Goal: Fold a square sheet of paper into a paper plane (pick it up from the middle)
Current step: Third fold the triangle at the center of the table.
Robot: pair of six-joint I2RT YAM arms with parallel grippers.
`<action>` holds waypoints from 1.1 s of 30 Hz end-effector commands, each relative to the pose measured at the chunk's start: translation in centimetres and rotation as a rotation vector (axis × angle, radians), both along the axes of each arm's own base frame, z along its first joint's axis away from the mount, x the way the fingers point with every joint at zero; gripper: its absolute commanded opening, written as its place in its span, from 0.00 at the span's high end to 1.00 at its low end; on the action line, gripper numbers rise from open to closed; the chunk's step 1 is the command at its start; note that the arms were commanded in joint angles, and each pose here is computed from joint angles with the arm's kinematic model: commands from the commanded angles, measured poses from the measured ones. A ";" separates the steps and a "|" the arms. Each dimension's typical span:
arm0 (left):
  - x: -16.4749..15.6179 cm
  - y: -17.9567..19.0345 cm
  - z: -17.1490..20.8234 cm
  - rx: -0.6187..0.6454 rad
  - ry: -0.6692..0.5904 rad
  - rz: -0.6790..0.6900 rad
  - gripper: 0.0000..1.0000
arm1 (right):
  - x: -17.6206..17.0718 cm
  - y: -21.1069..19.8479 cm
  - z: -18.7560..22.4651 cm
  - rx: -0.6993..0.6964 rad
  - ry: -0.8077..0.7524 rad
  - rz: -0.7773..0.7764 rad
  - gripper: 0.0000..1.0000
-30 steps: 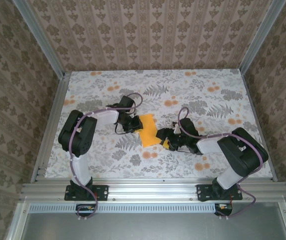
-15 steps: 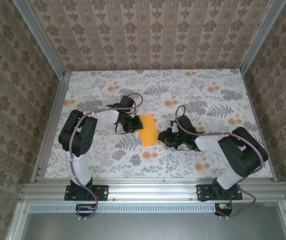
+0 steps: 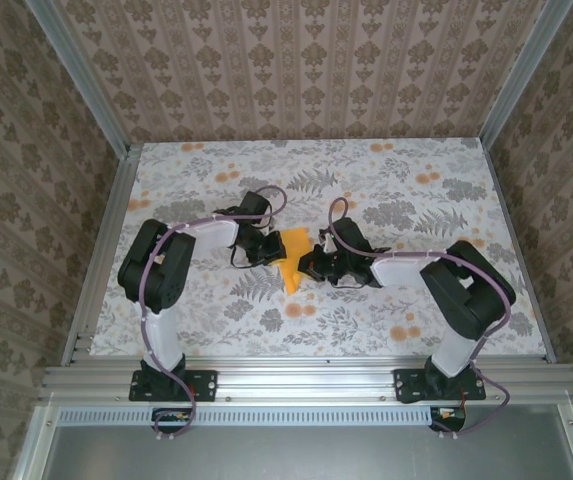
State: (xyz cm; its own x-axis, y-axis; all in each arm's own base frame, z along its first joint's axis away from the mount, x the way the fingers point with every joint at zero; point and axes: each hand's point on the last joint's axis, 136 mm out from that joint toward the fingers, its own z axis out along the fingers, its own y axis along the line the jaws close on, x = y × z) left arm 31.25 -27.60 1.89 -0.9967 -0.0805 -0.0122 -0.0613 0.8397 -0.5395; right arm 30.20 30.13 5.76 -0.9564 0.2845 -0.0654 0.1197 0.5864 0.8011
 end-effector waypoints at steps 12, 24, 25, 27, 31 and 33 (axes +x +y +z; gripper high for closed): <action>2.2 0.5 1.8 0.005 -0.081 -0.005 0.77 | 0.3 0.0 -2.5 -0.072 0.044 0.002 0.94; 1.0 0.7 -1.7 0.094 -0.004 -0.030 0.86 | 1.3 1.3 -1.6 -0.018 0.028 0.013 0.94; 0.9 0.7 -1.8 0.096 -0.001 -0.032 0.86 | 1.4 1.5 -1.5 -0.015 0.027 0.014 0.94; 0.7 0.7 -1.9 0.098 0.003 -0.035 0.87 | 1.6 1.8 -1.5 -0.014 0.026 0.014 0.94; 0.6 0.6 -2.0 0.098 0.004 -0.042 0.88 | 1.9 2.0 -1.9 -0.019 0.028 0.016 0.93; 0.6 0.4 -2.0 0.094 0.005 -0.047 0.88 | 2.0 2.0 -2.3 -0.023 0.032 0.017 0.93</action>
